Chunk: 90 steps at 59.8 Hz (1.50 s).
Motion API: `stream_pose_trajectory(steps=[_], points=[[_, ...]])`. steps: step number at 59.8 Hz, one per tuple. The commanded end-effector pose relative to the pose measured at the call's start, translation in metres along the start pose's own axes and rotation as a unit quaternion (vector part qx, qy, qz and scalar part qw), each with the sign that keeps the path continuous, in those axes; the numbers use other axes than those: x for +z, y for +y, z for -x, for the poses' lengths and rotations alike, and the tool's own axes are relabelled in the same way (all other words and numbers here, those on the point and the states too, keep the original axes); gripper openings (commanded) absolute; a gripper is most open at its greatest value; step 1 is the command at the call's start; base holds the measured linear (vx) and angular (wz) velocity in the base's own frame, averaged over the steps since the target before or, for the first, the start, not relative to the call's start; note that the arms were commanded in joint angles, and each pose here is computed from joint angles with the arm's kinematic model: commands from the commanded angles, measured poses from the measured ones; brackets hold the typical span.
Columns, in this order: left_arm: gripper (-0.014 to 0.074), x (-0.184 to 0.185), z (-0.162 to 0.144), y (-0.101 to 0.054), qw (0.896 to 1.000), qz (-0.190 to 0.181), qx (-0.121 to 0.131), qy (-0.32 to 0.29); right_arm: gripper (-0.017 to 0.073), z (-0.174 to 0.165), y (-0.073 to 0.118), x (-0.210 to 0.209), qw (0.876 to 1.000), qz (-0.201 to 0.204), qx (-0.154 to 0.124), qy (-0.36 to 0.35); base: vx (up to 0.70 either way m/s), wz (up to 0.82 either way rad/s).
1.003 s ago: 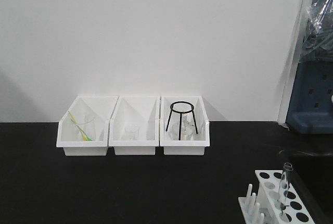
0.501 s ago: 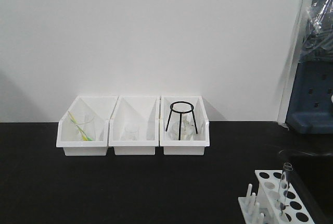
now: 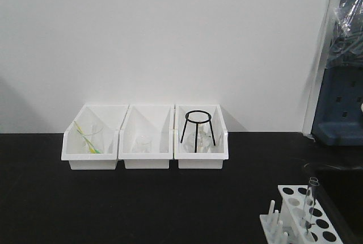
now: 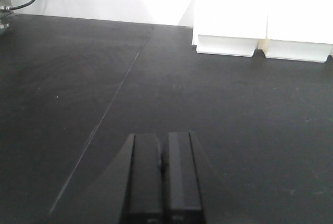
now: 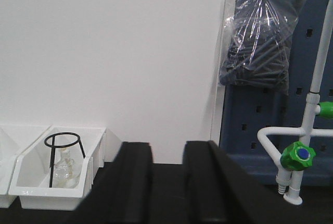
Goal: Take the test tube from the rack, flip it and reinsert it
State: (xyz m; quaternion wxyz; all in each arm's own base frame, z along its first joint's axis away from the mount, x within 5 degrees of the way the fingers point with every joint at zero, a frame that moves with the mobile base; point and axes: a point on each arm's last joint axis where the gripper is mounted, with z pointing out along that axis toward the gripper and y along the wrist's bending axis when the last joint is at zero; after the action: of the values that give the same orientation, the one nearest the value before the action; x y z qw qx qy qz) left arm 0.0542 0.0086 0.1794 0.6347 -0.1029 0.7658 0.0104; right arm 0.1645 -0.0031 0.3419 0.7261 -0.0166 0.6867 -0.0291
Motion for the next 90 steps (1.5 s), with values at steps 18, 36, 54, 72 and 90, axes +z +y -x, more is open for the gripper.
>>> stream_pose_trajectory(steps=[18,36,54,72,90], points=[[-0.0006,0.000,0.007,-0.001,0.999,-0.006,-0.002,-0.040,0.0690,0.012,-0.001,0.004,0.998,0.001,0.035,-0.060,0.00,0.00],[-0.0006,0.000,0.007,-0.001,0.999,-0.006,-0.002,-0.040,0.0582,-0.097,0.021,0.029,0.996,0.067,0.045,-0.036,0.00,0.00],[-0.0006,0.000,0.007,-0.001,0.999,-0.006,-0.002,-0.040,0.0473,-0.135,0.029,0.062,0.993,0.093,0.066,-0.022,0.00,0.00],[-0.0006,0.000,0.007,-0.001,0.999,-0.006,-0.002,-0.040,0.0470,-0.150,0.033,0.095,0.992,0.108,0.062,0.001,0.00,0.00],[-0.0006,0.000,0.007,-0.001,0.999,-0.006,-0.002,-0.040,0.0452,-0.163,0.035,0.117,0.992,0.113,0.061,0.013,0.00,0.00]])
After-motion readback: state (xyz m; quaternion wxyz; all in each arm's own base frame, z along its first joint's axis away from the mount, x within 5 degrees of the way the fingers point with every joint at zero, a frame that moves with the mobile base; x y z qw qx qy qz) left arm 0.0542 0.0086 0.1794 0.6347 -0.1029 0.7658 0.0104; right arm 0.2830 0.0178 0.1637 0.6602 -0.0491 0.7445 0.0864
